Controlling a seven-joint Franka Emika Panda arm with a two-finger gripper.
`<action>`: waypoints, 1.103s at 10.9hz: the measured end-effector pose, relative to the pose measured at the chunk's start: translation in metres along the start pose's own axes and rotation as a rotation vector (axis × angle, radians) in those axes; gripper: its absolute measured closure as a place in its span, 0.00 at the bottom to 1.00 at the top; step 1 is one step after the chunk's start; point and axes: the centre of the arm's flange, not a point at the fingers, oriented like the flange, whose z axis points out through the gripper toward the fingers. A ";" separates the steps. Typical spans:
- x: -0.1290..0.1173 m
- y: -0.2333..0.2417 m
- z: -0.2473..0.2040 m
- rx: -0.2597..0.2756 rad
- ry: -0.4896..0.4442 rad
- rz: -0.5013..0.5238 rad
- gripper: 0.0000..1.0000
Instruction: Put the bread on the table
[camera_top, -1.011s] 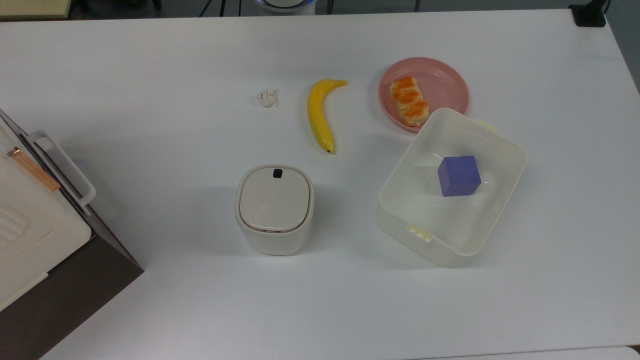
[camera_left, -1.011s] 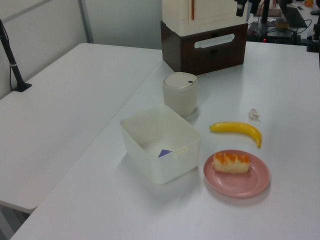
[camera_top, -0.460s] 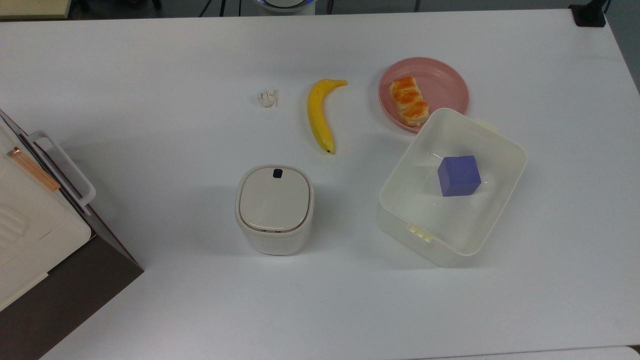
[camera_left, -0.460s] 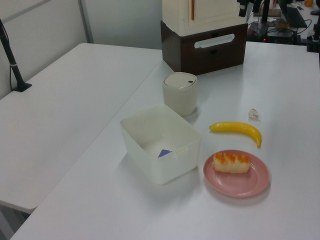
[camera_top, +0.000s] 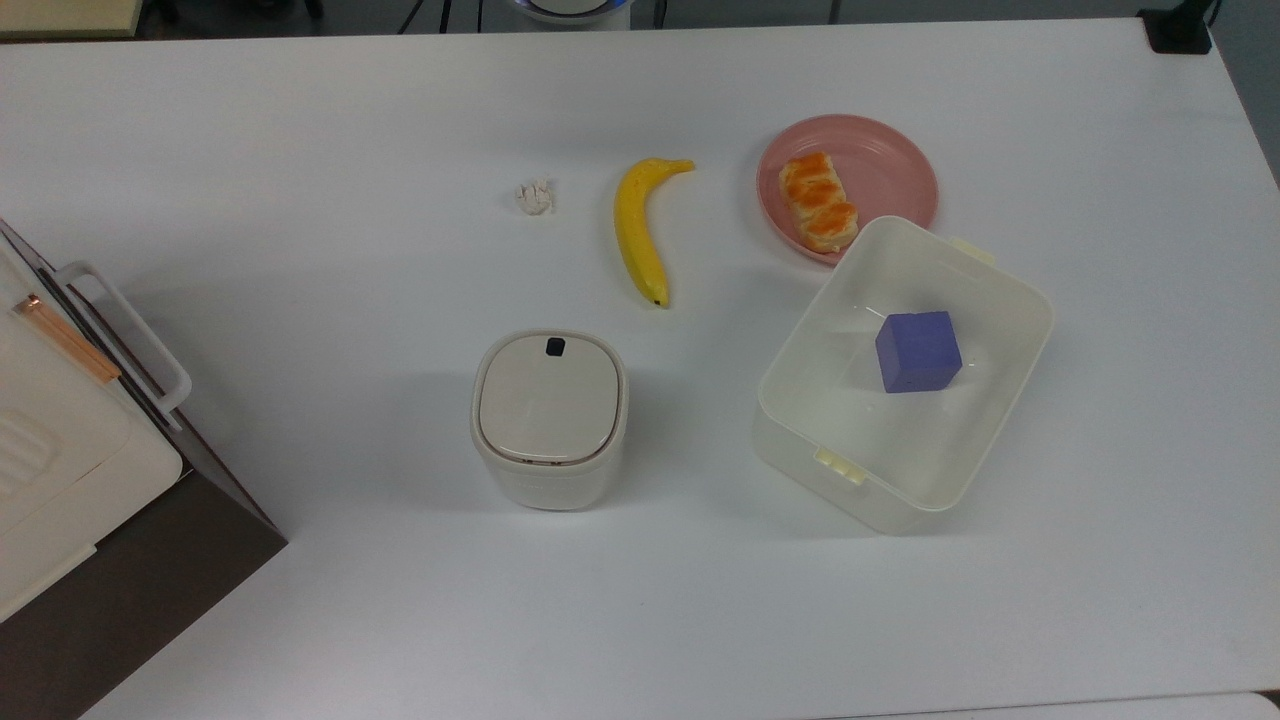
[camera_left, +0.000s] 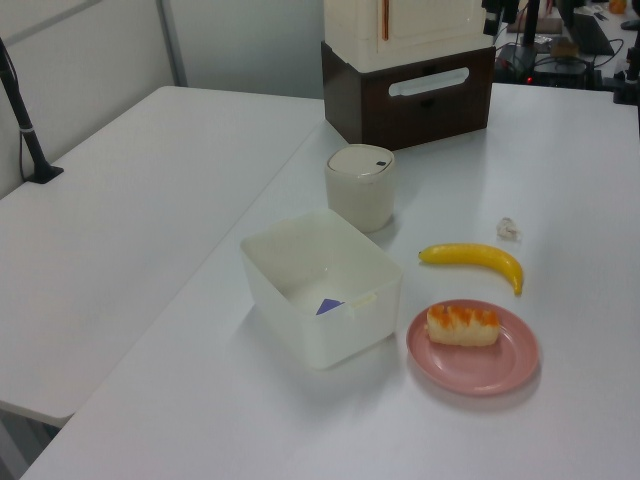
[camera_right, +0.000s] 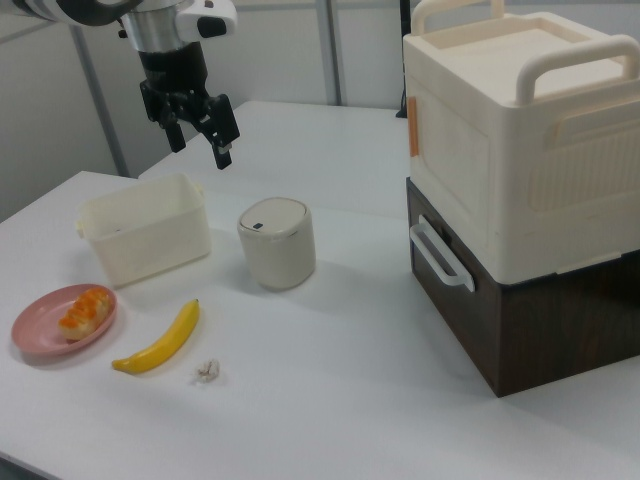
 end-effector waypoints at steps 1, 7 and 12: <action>0.000 0.000 0.000 0.000 0.000 -0.010 0.00; -0.004 0.002 0.003 -0.027 -0.036 -0.090 0.00; -0.009 0.000 0.007 -0.054 -0.087 -0.106 0.00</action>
